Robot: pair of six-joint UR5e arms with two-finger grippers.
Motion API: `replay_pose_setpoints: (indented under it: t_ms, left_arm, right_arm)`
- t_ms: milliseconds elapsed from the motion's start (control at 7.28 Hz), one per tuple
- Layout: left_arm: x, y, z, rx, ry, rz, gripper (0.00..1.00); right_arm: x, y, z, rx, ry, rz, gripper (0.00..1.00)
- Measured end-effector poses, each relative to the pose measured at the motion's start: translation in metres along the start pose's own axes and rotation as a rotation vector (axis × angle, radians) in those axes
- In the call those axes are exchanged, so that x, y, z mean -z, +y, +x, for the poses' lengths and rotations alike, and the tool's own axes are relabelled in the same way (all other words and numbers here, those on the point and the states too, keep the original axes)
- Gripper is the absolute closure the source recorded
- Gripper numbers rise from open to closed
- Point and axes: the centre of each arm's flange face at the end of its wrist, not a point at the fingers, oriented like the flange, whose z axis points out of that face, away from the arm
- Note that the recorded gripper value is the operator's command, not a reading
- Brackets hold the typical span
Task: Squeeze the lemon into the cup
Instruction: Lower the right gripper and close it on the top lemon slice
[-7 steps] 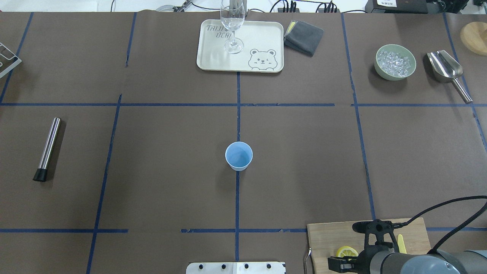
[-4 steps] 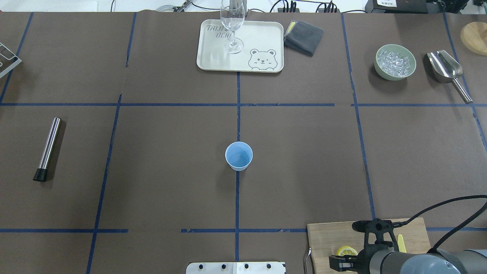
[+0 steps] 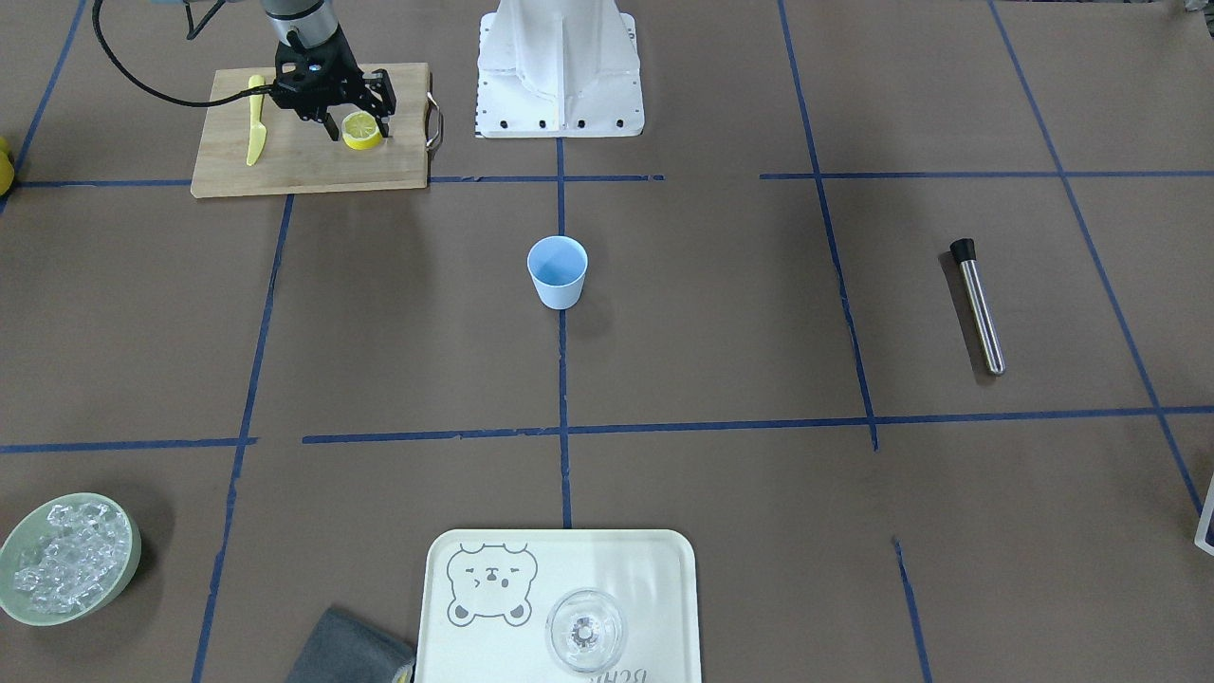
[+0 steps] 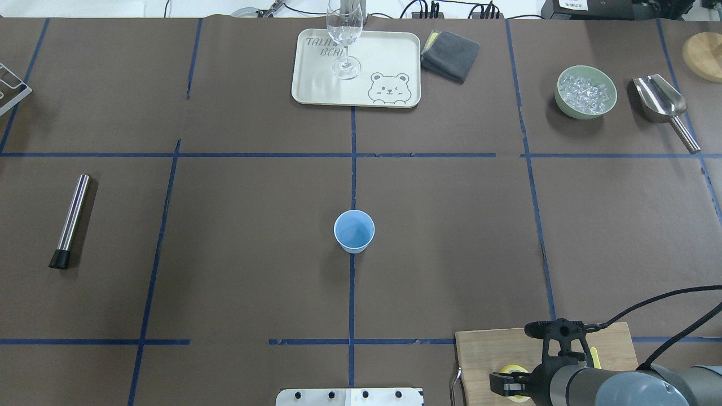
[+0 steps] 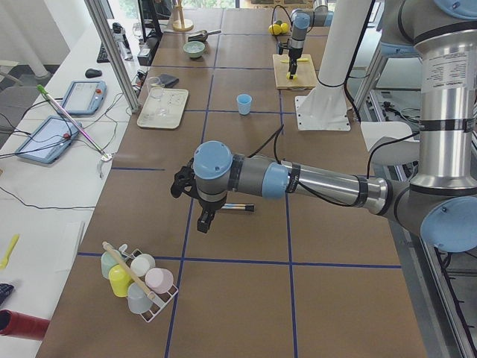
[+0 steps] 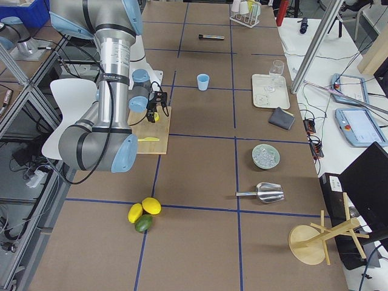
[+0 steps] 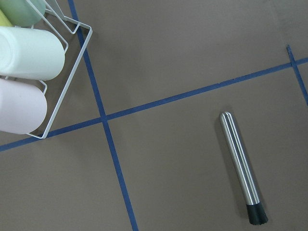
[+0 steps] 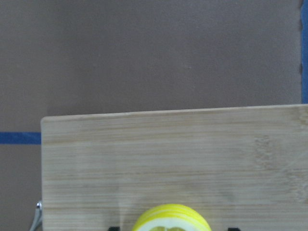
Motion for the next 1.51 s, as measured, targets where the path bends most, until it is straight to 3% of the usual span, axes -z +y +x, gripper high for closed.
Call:
replay_pose_setpoints:
  t_ms: [275, 549, 1511]
  left_arm:
    - [0.000, 0.000, 0.000, 0.000, 0.004, 0.001, 0.00]
    - [0.000, 0.000, 0.001, 0.002, 0.013, 0.002, 0.00]
    - [-0.002, 0.006, -0.001, 0.010, 0.020, -0.001, 0.00]
  right_arm:
    - [0.000, -0.001, 0.000, -0.001, 0.000, 0.002, 0.39]
    - [0.001, -0.002, 0.000, -0.001, -0.001, 0.016, 0.44]
    - [0.012, -0.007, -0.001, -0.009, -0.016, 0.030, 0.45]
